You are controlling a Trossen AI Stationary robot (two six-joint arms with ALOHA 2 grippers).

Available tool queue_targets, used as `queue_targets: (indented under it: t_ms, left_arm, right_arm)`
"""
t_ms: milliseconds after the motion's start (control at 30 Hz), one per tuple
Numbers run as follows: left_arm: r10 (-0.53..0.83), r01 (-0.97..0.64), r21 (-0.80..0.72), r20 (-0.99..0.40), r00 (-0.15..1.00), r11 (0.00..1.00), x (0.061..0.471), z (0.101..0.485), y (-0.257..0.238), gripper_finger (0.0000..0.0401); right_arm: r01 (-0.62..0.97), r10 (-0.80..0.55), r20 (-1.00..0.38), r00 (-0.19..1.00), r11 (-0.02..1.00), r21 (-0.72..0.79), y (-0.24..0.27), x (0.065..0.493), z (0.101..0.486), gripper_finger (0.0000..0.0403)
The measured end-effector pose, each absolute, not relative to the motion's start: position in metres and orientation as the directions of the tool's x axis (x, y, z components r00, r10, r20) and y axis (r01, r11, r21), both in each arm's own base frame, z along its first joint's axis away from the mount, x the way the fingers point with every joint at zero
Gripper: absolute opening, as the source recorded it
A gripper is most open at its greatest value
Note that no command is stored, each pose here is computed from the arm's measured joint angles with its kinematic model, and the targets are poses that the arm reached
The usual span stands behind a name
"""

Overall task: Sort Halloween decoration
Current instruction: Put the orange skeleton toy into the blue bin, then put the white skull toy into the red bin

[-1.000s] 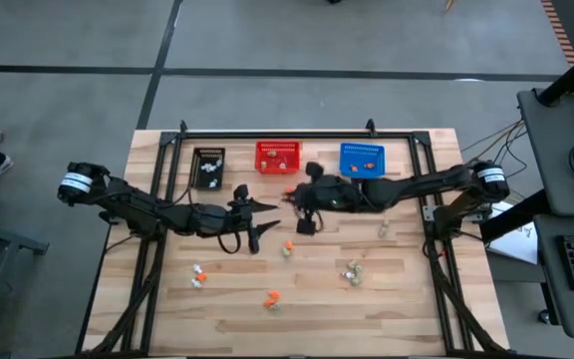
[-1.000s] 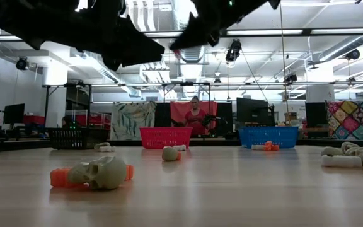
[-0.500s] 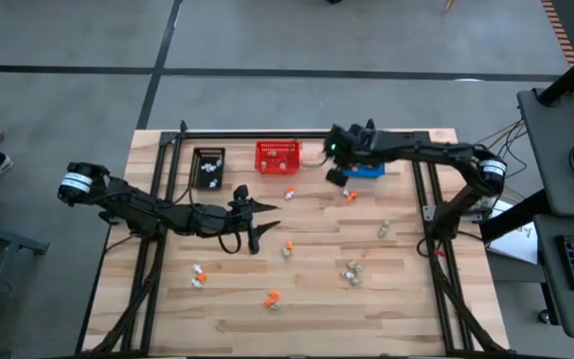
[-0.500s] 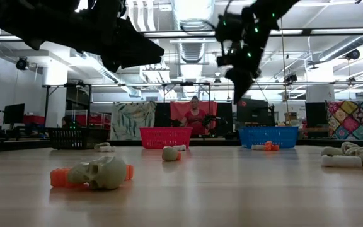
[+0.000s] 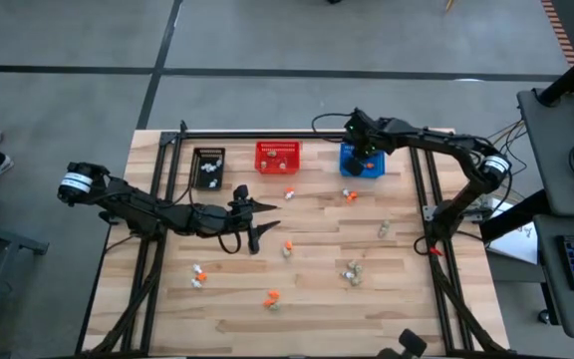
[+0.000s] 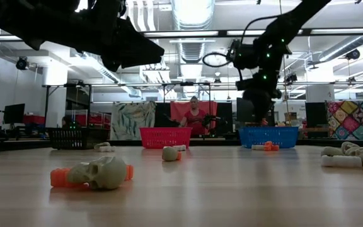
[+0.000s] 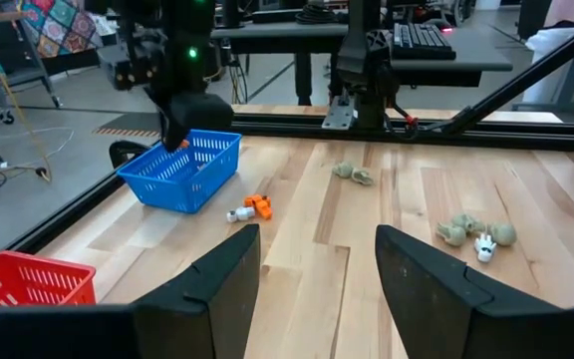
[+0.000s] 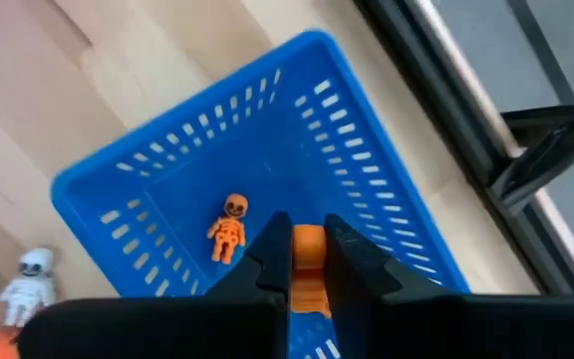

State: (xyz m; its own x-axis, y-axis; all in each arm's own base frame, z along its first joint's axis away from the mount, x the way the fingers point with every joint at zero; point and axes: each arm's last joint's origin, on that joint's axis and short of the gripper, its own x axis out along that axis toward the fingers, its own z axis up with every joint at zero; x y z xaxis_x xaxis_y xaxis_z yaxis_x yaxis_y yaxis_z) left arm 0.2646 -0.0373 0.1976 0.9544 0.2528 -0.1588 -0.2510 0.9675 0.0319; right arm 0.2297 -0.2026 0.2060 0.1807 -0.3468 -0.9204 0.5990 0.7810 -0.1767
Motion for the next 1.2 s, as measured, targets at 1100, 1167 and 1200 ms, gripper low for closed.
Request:
queue_targets:
  t_ms: [1100,1167,1200]
  left_arm:
    - [0.317,-0.318,0.023,-0.144,0.937,0.948,0.263,0.201,-0.035,0.0182]
    - [0.341,-0.341,0.024,-0.137,0.93,0.94,0.262,0.203,-0.034,0.0182]
    - [0.346,-0.345,0.027,-0.139,0.928,0.938,0.261,0.204,-0.034,0.0182]
  right_arm:
    - [0.705,-0.334,-0.907,0.257,0.707,-0.06,-0.205,0.235,0.213,0.0115]
    - [0.717,-0.298,-0.915,0.271,0.697,-0.014,-0.204,0.236,0.218,0.0113]
    - [0.72,-0.278,-0.918,0.282,0.694,0.011,-0.203,0.237,0.22,0.0112]
